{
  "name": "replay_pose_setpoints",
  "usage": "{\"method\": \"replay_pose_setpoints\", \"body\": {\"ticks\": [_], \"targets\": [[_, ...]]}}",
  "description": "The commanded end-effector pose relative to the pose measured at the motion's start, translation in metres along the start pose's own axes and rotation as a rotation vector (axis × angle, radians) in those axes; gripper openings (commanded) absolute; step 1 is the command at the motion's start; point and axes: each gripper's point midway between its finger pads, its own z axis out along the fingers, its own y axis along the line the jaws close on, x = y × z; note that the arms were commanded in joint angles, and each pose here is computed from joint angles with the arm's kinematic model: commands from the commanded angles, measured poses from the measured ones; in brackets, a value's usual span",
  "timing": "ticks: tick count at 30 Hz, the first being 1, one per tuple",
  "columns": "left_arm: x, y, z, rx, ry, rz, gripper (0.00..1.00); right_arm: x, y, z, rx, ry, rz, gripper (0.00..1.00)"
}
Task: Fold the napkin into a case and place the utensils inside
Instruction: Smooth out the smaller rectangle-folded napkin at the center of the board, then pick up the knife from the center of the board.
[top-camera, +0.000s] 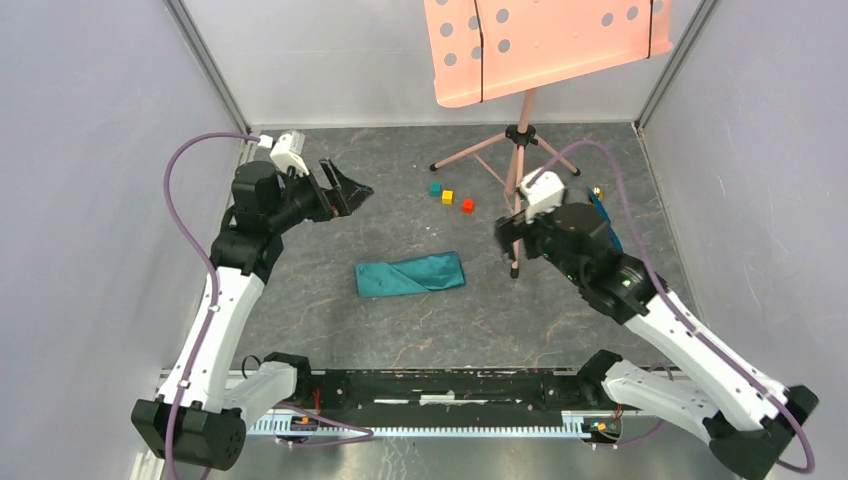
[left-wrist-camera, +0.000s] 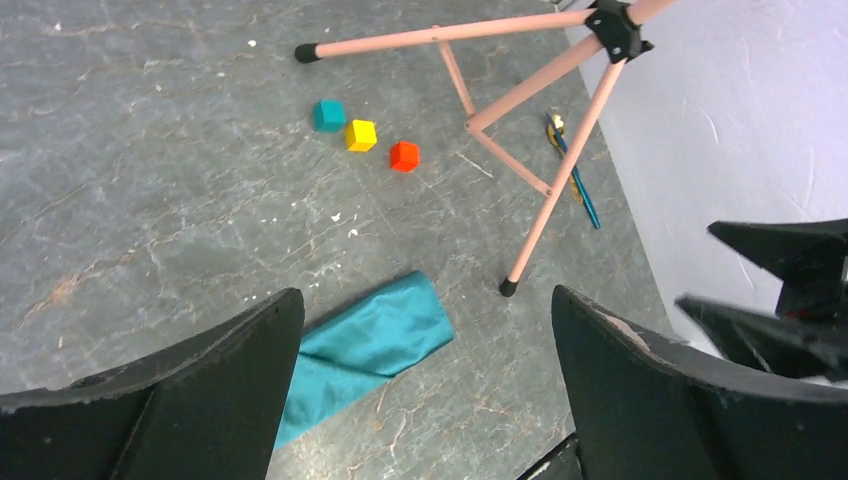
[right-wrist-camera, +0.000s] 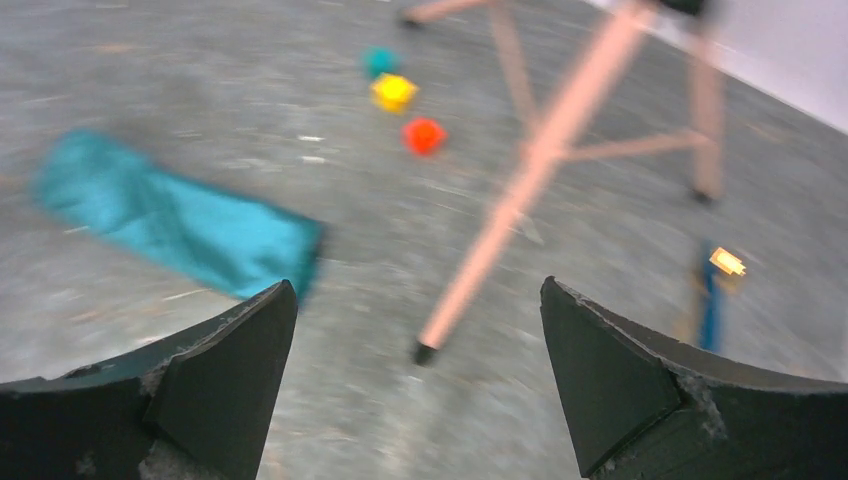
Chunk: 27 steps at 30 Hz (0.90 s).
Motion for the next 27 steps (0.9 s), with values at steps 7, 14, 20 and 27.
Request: {"method": "replay_pose_setpoints", "body": {"ticks": [7, 14, 20, 27], "targets": [[0.014, -0.022, 0.027, 0.222, 0.019, -0.131, 1.0, 0.099, -0.173, -0.049, 0.781, 0.304, 0.156, 0.98], [0.041, -0.011, 0.039, 0.25, 0.097, -0.172, 1.0, 0.167, -0.265, -0.036, 0.818, 0.54, 0.353, 0.97], [0.056, -0.026, 0.035, 0.354, 0.177, -0.141, 1.0, 0.206, -0.308, 0.004, 0.557, 0.768, 0.45, 0.66], [0.066, -0.03, 0.04, 0.401, 0.218, -0.156, 1.0, 0.219, -0.323, 0.029, 0.458, 0.826, 0.437, 0.59]]}}
